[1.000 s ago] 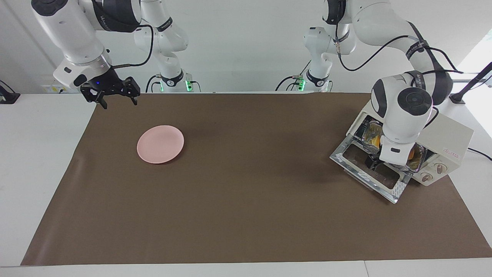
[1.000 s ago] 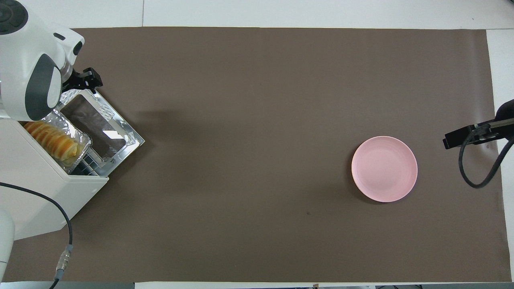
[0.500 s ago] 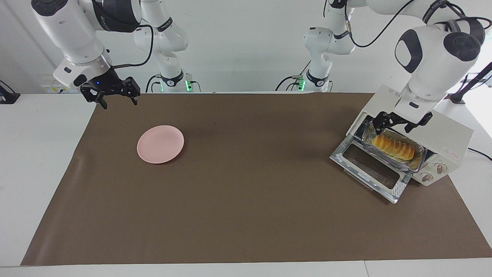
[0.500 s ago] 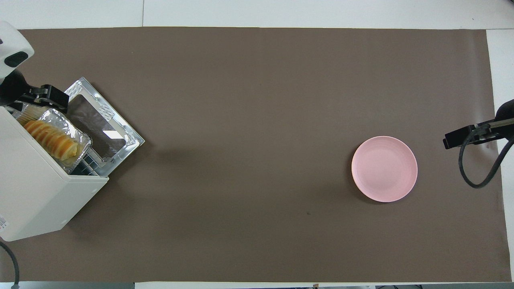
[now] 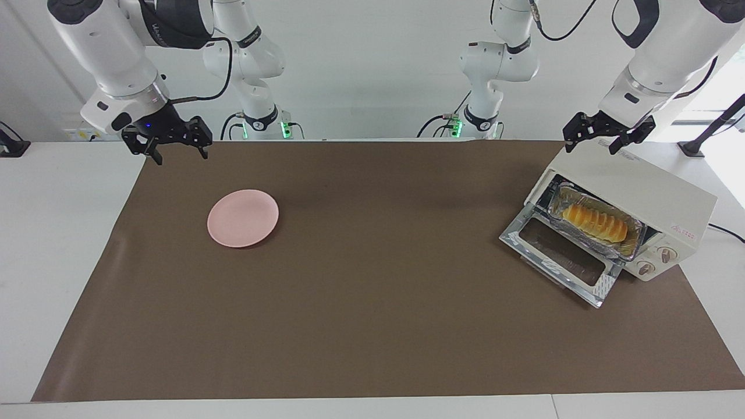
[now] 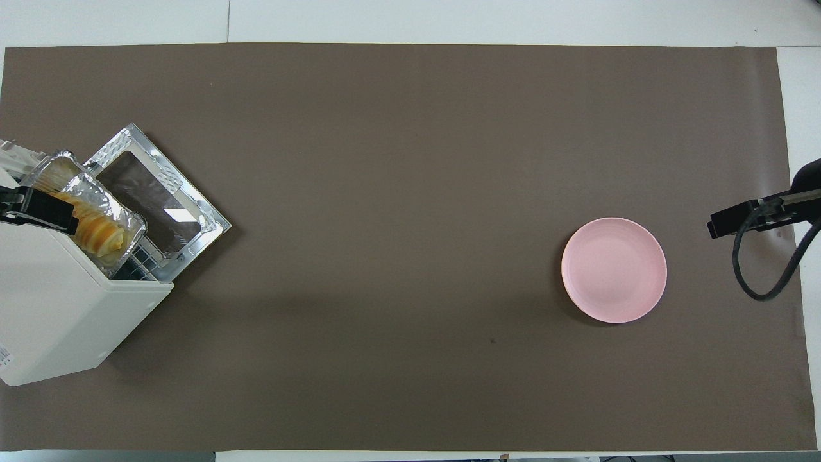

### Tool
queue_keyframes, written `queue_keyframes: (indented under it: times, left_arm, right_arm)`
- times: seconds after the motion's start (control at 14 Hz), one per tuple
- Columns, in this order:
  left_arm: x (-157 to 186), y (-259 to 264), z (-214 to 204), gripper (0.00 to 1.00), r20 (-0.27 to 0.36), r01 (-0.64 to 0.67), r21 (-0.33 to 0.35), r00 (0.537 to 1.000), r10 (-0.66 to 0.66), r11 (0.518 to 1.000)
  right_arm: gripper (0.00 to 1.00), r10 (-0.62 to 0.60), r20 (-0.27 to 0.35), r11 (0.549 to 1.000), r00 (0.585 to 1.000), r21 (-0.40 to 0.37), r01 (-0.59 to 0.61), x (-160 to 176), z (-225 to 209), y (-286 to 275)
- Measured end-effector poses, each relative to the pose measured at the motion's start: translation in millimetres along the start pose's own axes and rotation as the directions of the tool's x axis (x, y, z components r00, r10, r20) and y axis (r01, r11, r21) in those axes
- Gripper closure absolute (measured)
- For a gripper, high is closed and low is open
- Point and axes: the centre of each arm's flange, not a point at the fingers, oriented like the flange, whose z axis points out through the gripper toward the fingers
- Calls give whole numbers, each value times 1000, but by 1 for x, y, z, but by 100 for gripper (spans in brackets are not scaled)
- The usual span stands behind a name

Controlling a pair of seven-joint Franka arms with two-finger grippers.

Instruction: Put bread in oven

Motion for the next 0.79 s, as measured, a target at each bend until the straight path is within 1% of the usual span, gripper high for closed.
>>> queue_keyframes:
  times: [0.36,0.57,0.79]
  left_arm:
    - [-2,11,0,0,1,4,2,1000,-4,1000]
    - [0,15,-3,0,-22,7,5,1000,-7,1000]
    - [1,26,-4,0,-25,-1,9,1000,1,1000]
  right_arm:
    - [0,0,0,1000,1000,0,0,0,0,0]
    - [0,0,0,1000,1000,0,0,0,0,0]
    - [0,0,0,1000,1000,0,0,0,0,0]
